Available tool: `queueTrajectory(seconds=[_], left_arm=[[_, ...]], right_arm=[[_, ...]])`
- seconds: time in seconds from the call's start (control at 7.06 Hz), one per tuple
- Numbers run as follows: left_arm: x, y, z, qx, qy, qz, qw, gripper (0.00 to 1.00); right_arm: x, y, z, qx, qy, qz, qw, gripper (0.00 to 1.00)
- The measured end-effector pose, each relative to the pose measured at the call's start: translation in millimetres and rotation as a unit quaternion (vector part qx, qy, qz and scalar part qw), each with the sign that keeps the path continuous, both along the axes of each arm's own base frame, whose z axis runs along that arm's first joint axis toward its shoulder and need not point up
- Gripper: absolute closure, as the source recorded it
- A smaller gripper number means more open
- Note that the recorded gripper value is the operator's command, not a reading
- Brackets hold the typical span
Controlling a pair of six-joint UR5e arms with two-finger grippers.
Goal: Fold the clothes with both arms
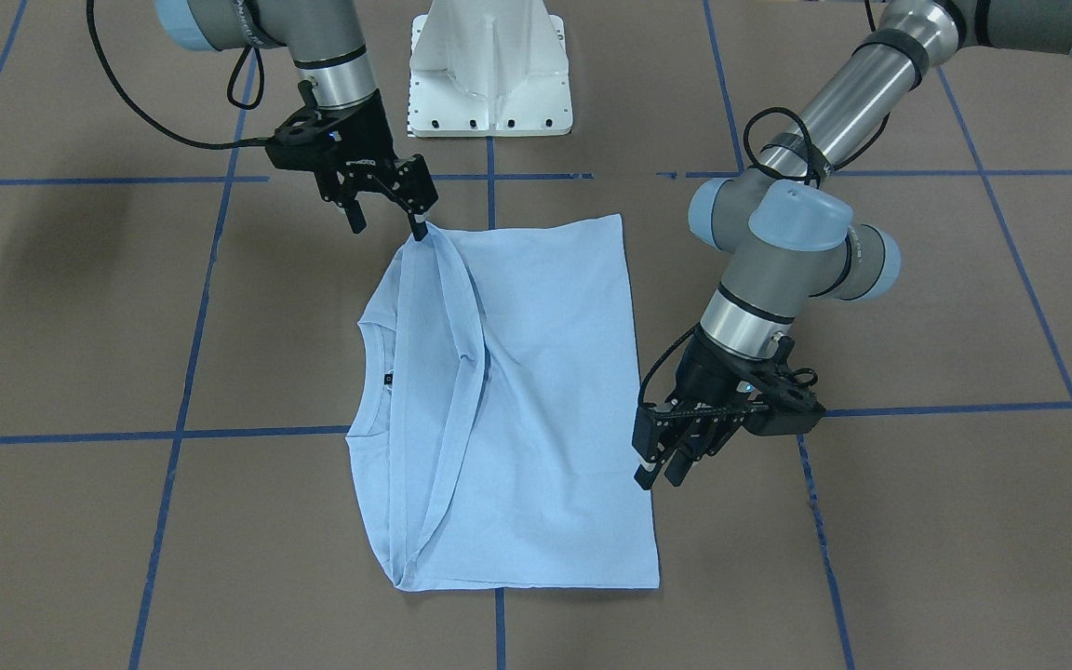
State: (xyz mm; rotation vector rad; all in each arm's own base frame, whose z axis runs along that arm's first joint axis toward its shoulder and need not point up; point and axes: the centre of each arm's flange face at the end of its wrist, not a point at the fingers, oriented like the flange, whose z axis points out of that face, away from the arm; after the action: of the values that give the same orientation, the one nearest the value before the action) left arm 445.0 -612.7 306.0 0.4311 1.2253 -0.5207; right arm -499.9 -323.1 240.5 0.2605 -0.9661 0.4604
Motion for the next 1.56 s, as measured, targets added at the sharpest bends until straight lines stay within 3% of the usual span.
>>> queueTrajectory(seconds=[0.14,0.28,0.42,0.57,0.85,0.99,1.13,1.56], left_arm=[[-2.9,4.8,7.9,-0.002,-0.001,0.003,1.0000,0.49],[-3.6,7.0,13.4,-0.004,-0.003,0.005,1.0000,0.49],[-3.6,7.9,17.7,-0.005,-0.004,0.005,1.0000,0.49],[-3.8,8.6,21.4,-0.006,-0.005,0.006,1.0000,0.49],[-4.6,9.8,29.6,-0.009,-0.008,0.006,0.9999,0.49],[-5.1,10.3,33.1,-0.010,-0.010,0.006,0.9999,0.49],[-5.4,10.5,34.9,-0.011,-0.012,0.006,0.9999,0.49],[-6.4,11.5,39.6,-0.011,-0.016,0.007,0.9998,0.49]], right_arm=[[-27.5,5.4,0.7,0.052,0.039,-0.046,0.9968,0.27],[-50.3,12.7,0.0,0.115,0.081,-0.094,0.9856,0.30],[-63.8,20.2,-2.6,0.160,0.106,-0.129,0.9729,0.35],[-74.9,25.8,-2.1,0.187,0.125,-0.154,0.9621,0.40],[-88.9,30.3,1.6,0.222,0.151,-0.189,0.9446,0.71],[-89.8,29.3,2.1,0.229,0.156,-0.195,0.9407,0.82],[-88.9,26.9,2.8,0.235,0.160,-0.199,0.9379,1.00],[-83.8,20.5,5.0,0.239,0.165,-0.199,0.9360,1.00]])
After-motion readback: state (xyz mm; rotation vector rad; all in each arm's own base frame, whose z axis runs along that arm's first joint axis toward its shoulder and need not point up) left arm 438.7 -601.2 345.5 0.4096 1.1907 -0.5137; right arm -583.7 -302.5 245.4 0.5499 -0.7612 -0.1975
